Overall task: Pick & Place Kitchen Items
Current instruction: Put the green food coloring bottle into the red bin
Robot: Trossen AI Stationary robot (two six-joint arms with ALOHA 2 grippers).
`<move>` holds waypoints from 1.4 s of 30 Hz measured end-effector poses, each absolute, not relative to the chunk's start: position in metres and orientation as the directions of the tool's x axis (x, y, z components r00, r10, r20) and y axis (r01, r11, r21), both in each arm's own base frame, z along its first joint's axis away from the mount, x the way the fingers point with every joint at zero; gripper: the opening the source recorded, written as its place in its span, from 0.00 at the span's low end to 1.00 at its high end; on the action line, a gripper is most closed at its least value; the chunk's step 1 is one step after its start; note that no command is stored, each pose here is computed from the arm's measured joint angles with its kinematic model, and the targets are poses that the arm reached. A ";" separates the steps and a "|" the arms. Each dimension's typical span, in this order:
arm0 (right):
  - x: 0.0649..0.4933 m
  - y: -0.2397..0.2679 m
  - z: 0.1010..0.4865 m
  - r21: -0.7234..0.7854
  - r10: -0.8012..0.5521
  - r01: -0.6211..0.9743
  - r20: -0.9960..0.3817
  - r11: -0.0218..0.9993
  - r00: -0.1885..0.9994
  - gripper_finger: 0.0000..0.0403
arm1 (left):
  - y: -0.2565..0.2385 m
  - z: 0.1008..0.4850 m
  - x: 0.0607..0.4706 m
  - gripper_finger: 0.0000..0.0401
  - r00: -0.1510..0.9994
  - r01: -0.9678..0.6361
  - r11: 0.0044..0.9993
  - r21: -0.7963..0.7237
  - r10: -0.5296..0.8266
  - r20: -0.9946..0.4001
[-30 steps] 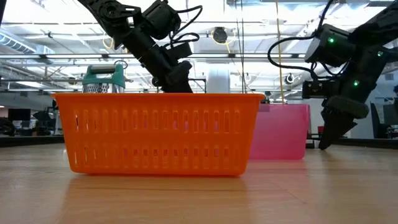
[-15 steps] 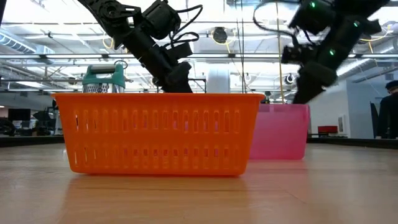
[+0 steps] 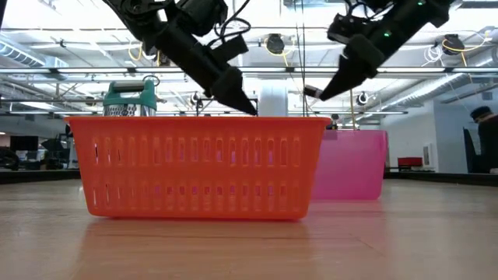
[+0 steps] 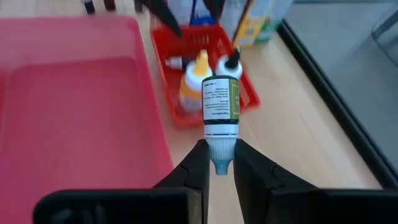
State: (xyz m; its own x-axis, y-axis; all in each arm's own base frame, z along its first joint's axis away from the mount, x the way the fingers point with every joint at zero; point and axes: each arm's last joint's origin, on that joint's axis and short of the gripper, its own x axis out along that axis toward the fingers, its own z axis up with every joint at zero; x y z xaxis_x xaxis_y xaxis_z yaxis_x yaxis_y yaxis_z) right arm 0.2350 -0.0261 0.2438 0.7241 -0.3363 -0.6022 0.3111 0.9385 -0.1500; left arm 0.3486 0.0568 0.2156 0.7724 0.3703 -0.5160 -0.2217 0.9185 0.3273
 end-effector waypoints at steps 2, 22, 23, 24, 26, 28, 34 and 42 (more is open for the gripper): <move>0.241 -0.027 0.244 -0.159 -0.336 0.303 -0.602 0.940 0.724 0.10 | 0.053 0.219 0.351 0.45 0.782 -0.208 0.919 0.336 0.363 -0.507; 0.288 -0.032 0.250 -0.197 -0.320 0.252 -0.569 0.947 0.758 0.10 | -0.005 0.264 0.366 0.45 0.740 -0.157 0.702 0.695 0.550 -0.388; 0.288 -0.032 0.250 -0.197 -0.319 0.251 -0.564 0.948 0.762 0.10 | -0.006 0.264 0.366 0.45 0.739 -0.155 0.700 0.698 0.550 -0.388; 0.289 -0.032 0.251 -0.194 -0.317 0.251 -0.558 0.949 0.767 0.10 | -0.006 0.262 0.367 0.45 0.738 -0.154 0.699 0.698 0.551 -0.388; 0.290 -0.032 0.252 -0.178 -0.295 0.236 -0.546 0.955 0.784 0.10 | -0.006 0.260 0.369 0.45 0.733 -0.160 0.692 0.704 0.561 -0.385; 0.292 -0.031 0.254 -0.160 -0.272 0.220 -0.528 0.962 0.804 0.10 | -0.005 0.257 0.370 0.45 0.717 -0.169 0.674 0.719 0.585 -0.379; 0.293 -0.031 0.257 -0.147 -0.252 0.206 -0.506 0.967 0.825 0.10 | -0.003 0.247 0.378 0.45 0.714 -0.159 0.653 0.741 0.594 -0.371; 0.294 -0.032 0.257 -0.144 -0.253 0.209 -0.496 0.967 0.831 0.10 | -0.005 0.237 0.388 0.45 0.717 -0.125 0.593 0.796 0.608 -0.340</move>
State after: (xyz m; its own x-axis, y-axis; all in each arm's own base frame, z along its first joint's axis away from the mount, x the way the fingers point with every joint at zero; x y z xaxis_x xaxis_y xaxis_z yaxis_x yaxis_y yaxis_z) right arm 0.2936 -0.0321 0.2573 0.8307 -0.2533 -0.4958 0.2087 0.9673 -0.1444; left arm 0.3875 -0.0050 0.2367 0.7175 0.6080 -0.3399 -0.1255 0.5927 0.7956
